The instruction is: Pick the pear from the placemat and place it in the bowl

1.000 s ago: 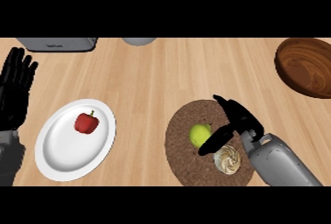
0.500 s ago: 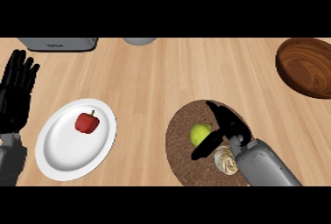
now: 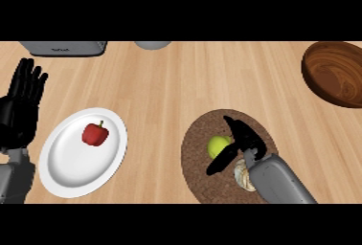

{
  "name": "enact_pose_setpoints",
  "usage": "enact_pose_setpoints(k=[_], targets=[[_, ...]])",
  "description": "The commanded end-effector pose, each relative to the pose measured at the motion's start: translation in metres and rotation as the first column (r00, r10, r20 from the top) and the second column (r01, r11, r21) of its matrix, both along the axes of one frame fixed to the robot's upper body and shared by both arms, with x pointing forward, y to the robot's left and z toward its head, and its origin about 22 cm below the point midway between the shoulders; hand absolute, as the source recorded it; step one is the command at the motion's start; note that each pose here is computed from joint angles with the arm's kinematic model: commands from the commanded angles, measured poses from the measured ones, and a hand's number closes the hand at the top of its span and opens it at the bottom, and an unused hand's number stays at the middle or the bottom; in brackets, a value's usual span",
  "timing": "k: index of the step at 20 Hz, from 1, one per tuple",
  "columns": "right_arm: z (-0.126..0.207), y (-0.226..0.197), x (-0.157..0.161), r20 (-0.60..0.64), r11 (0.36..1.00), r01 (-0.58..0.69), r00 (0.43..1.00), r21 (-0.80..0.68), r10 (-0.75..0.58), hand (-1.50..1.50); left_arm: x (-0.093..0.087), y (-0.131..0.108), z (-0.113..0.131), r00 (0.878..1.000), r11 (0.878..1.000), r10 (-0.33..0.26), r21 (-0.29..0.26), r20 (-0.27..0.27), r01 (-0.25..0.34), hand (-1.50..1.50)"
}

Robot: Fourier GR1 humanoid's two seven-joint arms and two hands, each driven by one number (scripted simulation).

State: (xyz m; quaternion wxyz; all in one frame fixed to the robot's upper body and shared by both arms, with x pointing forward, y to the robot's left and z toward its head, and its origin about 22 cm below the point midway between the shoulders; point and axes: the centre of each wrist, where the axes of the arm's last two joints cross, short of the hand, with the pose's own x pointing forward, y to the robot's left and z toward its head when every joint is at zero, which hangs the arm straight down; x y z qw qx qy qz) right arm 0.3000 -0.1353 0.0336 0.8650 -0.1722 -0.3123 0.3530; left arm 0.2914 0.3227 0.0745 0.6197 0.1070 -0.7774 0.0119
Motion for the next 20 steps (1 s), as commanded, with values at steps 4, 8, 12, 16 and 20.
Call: enact_pose_setpoints(k=[4,8,12,16,20], targets=[[-0.036,-0.004,-0.015,-0.09,0.998,0.047,0.995,-0.051,-0.052,-1.5,-0.004,0.015,0.0,1.0,1.0,0.0,0.002,-0.003,0.0,0.0],[-0.029,-0.006,-0.012,-0.064,0.998,0.029,0.997,-0.062,-0.033,-1.5,0.006,-0.001,0.007,1.0,1.0,-0.004,-0.003,-0.012,0.004,0.0],[-0.044,-0.019,-0.019,0.036,0.996,0.004,0.999,-0.094,0.0,1.5,0.017,0.007,0.011,1.0,1.0,0.017,-0.012,0.01,-0.017,0.0],[-0.046,-0.014,-0.016,0.063,0.995,0.0,0.998,-0.101,0.006,1.5,0.01,0.024,0.009,1.0,1.0,0.009,-0.01,-0.017,-0.01,0.0],[-0.013,-0.007,-0.002,0.108,0.992,0.005,0.994,-0.128,0.009,1.5,0.011,-0.007,0.023,1.0,1.0,-0.012,-0.013,-0.012,0.012,0.0]])
